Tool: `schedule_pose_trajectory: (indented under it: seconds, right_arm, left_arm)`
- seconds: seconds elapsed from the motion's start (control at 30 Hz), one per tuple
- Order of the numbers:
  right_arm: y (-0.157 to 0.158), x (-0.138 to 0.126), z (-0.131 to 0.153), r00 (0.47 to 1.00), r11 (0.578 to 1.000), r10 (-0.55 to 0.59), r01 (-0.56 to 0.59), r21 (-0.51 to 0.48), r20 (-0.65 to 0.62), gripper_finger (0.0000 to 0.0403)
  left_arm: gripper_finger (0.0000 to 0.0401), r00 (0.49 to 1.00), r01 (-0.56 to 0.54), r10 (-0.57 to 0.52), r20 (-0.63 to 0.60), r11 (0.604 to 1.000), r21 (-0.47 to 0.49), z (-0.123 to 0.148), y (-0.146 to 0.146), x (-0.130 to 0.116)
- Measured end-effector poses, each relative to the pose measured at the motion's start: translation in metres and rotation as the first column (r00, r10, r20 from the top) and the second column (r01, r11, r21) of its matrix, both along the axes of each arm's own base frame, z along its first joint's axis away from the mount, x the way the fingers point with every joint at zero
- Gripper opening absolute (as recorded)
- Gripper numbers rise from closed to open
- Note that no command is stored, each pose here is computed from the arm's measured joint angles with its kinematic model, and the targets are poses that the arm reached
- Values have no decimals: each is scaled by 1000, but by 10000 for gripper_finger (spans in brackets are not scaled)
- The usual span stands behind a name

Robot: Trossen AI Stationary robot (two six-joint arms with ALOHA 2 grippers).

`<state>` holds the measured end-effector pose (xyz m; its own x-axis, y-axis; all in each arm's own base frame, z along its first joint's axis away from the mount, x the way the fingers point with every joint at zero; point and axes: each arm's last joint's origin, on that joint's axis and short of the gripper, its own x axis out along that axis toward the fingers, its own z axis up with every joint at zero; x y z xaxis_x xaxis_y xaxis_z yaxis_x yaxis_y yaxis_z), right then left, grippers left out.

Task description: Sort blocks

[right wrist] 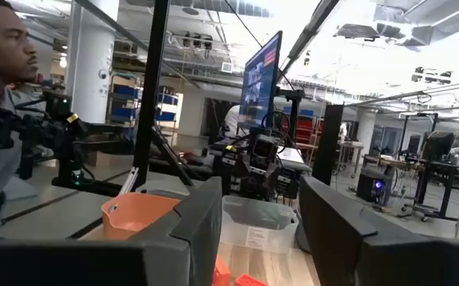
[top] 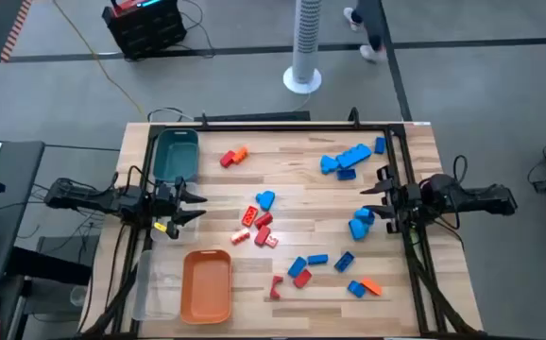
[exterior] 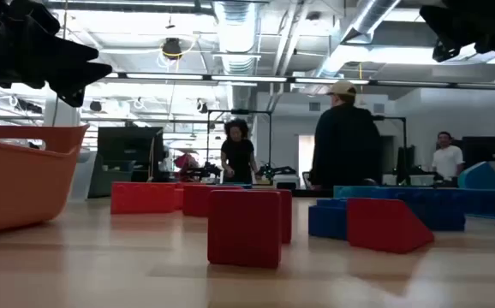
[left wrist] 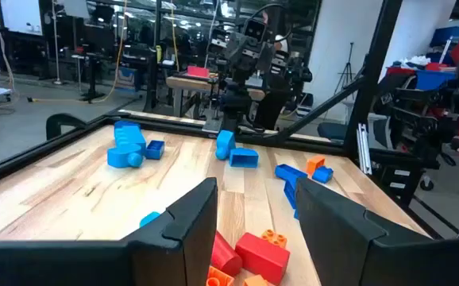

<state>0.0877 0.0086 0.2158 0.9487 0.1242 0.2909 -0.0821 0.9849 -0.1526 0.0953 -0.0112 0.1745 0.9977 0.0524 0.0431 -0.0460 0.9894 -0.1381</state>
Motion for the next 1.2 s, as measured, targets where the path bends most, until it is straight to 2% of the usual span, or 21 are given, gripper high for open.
schedule_pose_trajectory:
  seconds: [0.43, 0.87, 1.07, 1.2]
  right_arm:
    - [0, 0, 0, 1000, 1000, 3, -3, 8, 0, 177]
    - [0, -2, 6, 998, 1000, 2, -3, 12, 61, 177]
    - [0, -2, 5, 998, 999, -17, 20, -51, 61, 177]
    - [0, -2, 5, 998, 1000, -8, 9, -23, 58, 177]
  left_arm:
    - [164, 1000, 0, 0, 0, 1000, 0, 0, 0, 0]
    - [164, 1000, 0, 0, 0, 1000, 0, 0, 0, 0]
    - [164, 1000, 0, 0, 0, 1000, 0, 0, 0, 0]
    - [164, 1000, -1, 1, 0, 1000, 0, 0, 0, 0]
